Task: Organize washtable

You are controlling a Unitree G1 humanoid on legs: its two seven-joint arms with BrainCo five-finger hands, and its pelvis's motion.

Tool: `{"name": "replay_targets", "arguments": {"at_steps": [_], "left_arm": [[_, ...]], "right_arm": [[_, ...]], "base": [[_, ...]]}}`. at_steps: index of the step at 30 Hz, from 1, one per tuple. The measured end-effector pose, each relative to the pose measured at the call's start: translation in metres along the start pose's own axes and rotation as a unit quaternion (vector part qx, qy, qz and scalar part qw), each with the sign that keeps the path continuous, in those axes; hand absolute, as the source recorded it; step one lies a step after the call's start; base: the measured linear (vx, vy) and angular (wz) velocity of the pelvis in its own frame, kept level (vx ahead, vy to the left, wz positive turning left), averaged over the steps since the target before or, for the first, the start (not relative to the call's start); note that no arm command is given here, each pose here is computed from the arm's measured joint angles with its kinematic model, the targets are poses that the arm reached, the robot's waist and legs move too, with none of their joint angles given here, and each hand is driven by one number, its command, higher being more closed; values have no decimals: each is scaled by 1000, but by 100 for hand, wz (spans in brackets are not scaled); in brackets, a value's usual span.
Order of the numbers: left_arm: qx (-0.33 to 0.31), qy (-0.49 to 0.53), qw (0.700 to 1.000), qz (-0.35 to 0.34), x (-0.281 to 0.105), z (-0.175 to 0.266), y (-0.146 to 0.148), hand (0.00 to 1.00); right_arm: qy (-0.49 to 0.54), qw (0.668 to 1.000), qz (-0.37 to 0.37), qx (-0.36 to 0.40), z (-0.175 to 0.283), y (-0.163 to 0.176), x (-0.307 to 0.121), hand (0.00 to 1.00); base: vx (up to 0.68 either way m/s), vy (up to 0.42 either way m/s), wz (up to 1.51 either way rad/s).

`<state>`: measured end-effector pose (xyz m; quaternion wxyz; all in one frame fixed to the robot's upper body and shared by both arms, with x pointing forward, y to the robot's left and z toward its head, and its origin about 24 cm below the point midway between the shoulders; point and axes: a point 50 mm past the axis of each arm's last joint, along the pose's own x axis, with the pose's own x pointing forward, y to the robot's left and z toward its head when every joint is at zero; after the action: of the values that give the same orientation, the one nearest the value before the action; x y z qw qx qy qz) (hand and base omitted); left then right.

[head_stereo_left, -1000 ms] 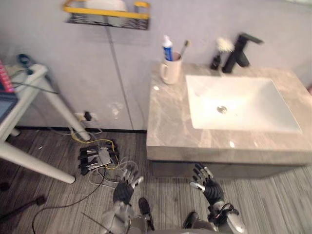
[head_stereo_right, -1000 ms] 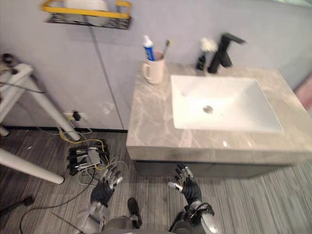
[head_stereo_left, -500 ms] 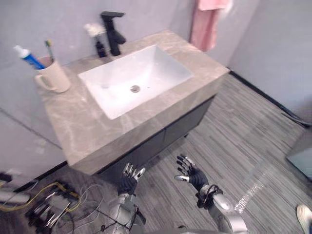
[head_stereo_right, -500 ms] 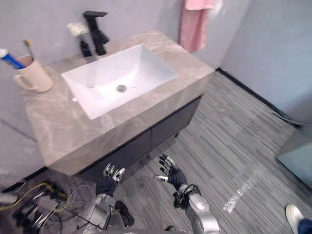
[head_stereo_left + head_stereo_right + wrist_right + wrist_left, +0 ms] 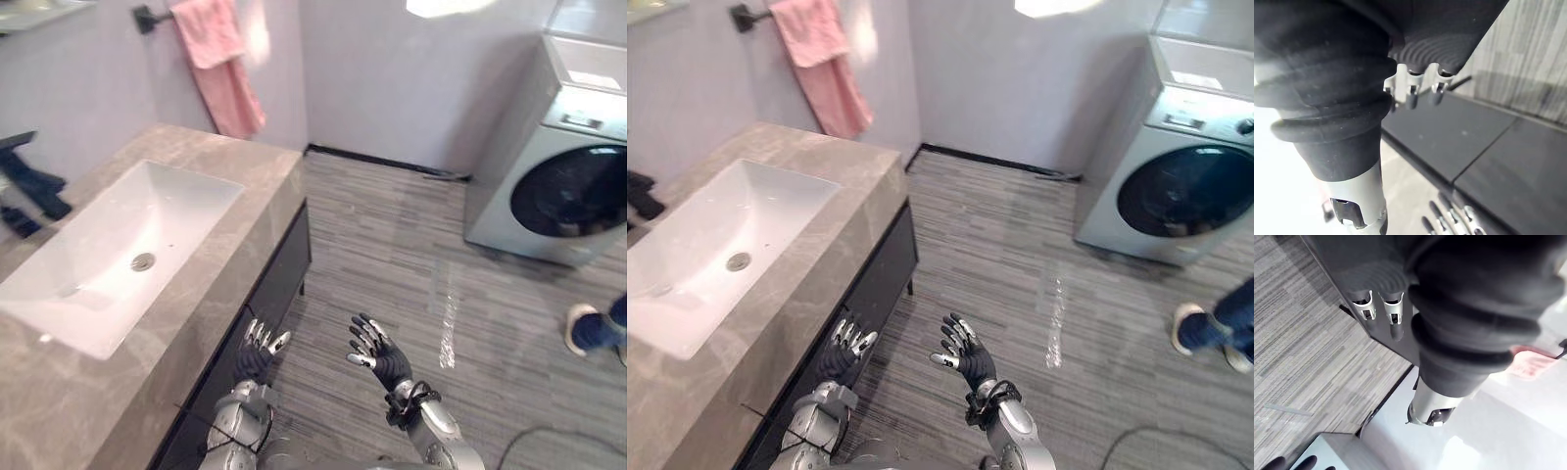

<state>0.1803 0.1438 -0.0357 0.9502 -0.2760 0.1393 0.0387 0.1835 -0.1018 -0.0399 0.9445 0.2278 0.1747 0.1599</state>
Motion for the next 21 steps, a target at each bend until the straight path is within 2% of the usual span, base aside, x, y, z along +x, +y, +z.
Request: {"name": "replay_targets", "arguments": {"at_steps": [3, 9, 16, 21], "left_arm": [[4, -1, 1000, -10, 0, 1, -5, 0], [23, -23, 999, -9, -2, 9, -8, 0], [20, -1, 1000, 2, -10, -3, -6, 0], [40, 11, 999, 13, -9, -3, 6, 0]], "right_arm": [[5, 1000, -21, 21, -5, -4, -1, 0], [24, 991, -44, 121, -28, -1, -5, 0], [39, 991, -83, 99, -34, -19, -20, 0], [-22, 990, -115, 74, -7, -32, -15, 0]], "base": [[-5, 289, -50], [-35, 136, -47], [-133, 75, -101], [-71, 23, -199]]}}
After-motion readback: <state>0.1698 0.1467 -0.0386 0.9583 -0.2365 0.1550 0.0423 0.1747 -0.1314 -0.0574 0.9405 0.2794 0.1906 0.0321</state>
